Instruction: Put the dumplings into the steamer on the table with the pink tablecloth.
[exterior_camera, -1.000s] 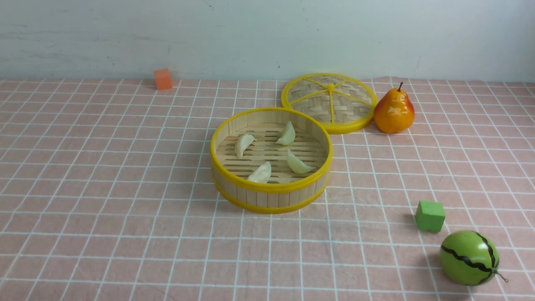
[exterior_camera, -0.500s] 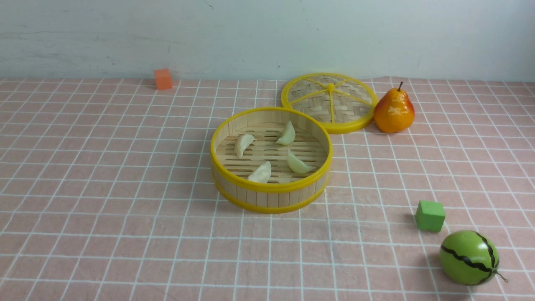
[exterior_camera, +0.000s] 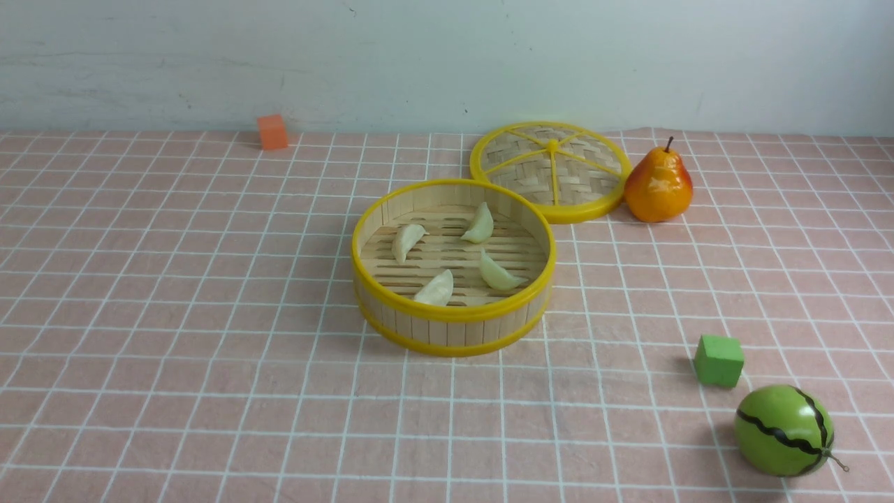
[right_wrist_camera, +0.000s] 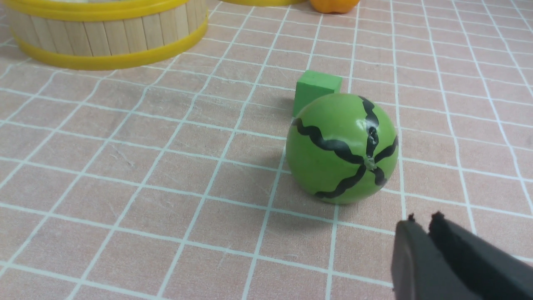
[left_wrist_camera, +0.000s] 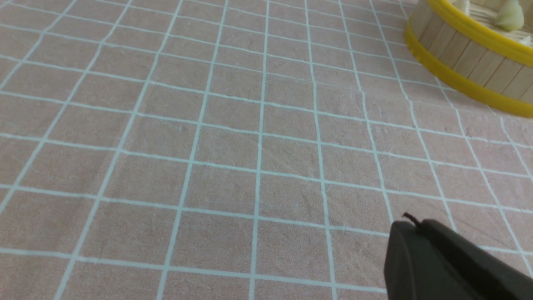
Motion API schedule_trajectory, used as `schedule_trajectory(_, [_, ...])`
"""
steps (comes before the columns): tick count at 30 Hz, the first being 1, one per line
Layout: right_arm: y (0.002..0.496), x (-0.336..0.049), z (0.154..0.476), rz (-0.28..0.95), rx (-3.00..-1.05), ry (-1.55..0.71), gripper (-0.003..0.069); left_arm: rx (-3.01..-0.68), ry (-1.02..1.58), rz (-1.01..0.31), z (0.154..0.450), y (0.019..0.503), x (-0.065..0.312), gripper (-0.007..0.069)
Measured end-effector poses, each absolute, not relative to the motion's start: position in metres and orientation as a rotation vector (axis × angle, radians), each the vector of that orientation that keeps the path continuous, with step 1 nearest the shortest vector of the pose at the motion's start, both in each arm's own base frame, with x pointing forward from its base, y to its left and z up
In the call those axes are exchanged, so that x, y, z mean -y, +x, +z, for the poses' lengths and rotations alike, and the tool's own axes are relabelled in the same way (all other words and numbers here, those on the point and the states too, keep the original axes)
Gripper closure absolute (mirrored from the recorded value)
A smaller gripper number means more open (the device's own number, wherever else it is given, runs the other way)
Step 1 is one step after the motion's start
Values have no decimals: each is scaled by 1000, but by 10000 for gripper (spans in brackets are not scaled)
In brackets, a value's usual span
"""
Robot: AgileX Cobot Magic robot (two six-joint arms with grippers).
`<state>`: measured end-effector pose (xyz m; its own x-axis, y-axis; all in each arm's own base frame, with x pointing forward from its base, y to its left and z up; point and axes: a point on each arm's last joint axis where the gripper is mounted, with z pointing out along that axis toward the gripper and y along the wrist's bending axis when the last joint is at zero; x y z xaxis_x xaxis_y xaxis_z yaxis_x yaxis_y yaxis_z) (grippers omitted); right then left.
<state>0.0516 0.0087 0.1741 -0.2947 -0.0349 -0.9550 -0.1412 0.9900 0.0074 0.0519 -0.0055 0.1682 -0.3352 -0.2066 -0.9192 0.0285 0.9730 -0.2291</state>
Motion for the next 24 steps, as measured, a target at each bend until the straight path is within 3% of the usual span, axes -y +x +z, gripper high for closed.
schedule_trajectory(24, [52, -9, 174, 105, -1869, -128, 566, -1901, -130, -241, 168, 52, 6, 639])
